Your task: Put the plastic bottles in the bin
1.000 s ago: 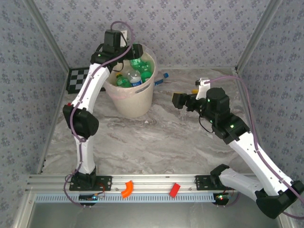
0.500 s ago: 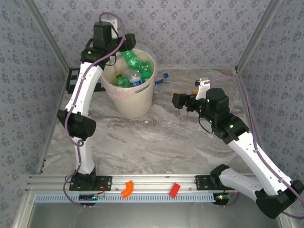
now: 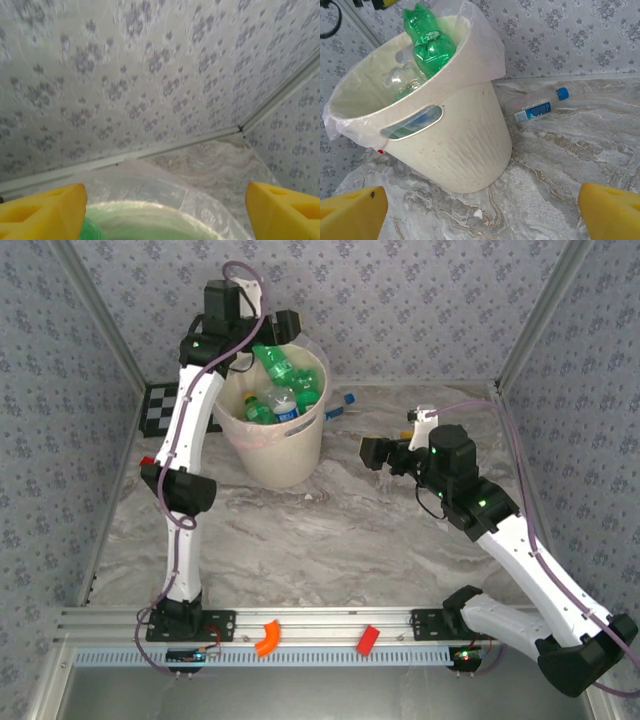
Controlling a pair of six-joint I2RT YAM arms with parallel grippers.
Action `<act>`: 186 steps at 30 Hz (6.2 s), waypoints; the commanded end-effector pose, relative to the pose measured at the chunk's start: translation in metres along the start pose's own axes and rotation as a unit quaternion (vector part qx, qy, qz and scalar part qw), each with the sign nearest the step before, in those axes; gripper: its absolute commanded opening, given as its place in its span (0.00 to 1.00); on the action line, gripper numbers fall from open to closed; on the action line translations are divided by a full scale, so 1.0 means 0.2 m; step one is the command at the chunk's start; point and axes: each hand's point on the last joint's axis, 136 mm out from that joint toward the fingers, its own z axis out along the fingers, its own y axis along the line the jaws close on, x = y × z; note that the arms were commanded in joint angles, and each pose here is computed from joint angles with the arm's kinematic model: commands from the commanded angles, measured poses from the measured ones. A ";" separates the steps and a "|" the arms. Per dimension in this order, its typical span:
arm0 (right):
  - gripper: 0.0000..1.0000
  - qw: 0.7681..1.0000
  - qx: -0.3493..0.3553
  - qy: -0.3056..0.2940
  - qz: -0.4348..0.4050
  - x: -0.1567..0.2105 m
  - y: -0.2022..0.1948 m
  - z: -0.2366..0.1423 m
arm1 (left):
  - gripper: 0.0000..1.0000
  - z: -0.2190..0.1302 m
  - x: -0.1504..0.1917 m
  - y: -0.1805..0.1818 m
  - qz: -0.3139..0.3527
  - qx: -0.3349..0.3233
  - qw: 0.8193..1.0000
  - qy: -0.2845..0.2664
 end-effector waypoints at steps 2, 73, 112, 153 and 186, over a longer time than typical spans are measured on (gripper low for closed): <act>1.00 1.000 -0.003 -0.004 0.008 -0.01 0.00 0.00 | 0.80 0.00 0.10 0.01 -0.015 0.001 0.999 0.043; 0.66 0.858 0.100 0.051 0.501 0.46 -1.11 2.00 | 1.00 -1.08 0.57 -0.22 -0.049 -0.061 0.997 -0.007; 0.50 0.860 0.122 0.129 0.479 0.74 -1.12 2.14 | 1.00 -1.17 0.57 -0.20 -0.028 -0.080 0.996 -0.017; 0.25 0.887 0.011 -0.082 0.454 -0.16 -1.17 1.25 | 1.00 -1.26 0.57 -0.24 -0.048 -0.065 0.996 -0.029; 0.25 0.961 -0.139 -0.118 0.208 -0.89 0.30 0.77 | 1.00 -1.59 0.66 -0.30 -0.048 -0.037 0.995 -0.085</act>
